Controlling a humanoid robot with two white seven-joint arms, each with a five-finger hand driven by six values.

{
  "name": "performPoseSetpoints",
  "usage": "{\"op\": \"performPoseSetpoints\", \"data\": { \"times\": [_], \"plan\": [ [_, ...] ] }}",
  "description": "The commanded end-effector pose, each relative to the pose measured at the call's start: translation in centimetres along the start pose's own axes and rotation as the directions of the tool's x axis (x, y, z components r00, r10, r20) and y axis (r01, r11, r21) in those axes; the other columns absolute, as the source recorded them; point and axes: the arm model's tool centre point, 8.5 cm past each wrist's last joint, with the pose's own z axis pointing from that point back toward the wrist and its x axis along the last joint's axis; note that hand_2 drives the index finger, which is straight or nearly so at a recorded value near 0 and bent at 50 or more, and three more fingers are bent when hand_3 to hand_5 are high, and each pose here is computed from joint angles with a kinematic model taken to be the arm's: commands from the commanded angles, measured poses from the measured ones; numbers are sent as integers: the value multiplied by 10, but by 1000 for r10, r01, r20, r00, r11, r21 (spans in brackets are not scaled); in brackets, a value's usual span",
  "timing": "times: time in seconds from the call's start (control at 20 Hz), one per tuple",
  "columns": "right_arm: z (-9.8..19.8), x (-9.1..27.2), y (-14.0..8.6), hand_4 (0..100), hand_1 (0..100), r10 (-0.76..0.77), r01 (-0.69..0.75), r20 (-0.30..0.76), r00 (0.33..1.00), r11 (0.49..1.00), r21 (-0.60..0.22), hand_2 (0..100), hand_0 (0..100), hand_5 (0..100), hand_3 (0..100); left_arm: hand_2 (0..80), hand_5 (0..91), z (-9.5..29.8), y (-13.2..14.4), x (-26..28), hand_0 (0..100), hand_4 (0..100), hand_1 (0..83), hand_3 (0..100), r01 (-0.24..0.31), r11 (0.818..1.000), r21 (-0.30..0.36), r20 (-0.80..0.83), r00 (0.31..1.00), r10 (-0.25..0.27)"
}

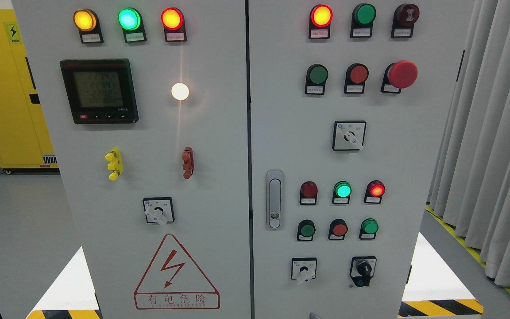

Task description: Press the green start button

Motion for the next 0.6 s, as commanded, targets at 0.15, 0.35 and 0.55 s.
{"op": "performPoseSetpoints", "data": {
  "times": [0.15, 0.35, 0.55],
  "plan": [
    [0, 1, 1, 216, 383, -1, 1, 2, 1000, 1000, 1, 0, 257, 143, 146, 0, 0, 0, 0, 0, 120, 0, 556, 0, 0, 1000, -1, 0, 1000, 0],
    [0, 1, 1, 217, 383, -1, 1, 4, 1000, 1000, 1, 0, 258, 144, 146, 0, 0, 0, 0, 0, 120, 0, 556, 0, 0, 1000, -1, 0, 1000, 0],
    [0, 1, 0, 217, 382, 1, -1, 3, 1000, 1000, -2, 0, 258, 144, 146, 0, 0, 0, 0, 0, 120, 0, 556, 0, 0, 1000, -1, 0, 1000, 0]
  ]
}}
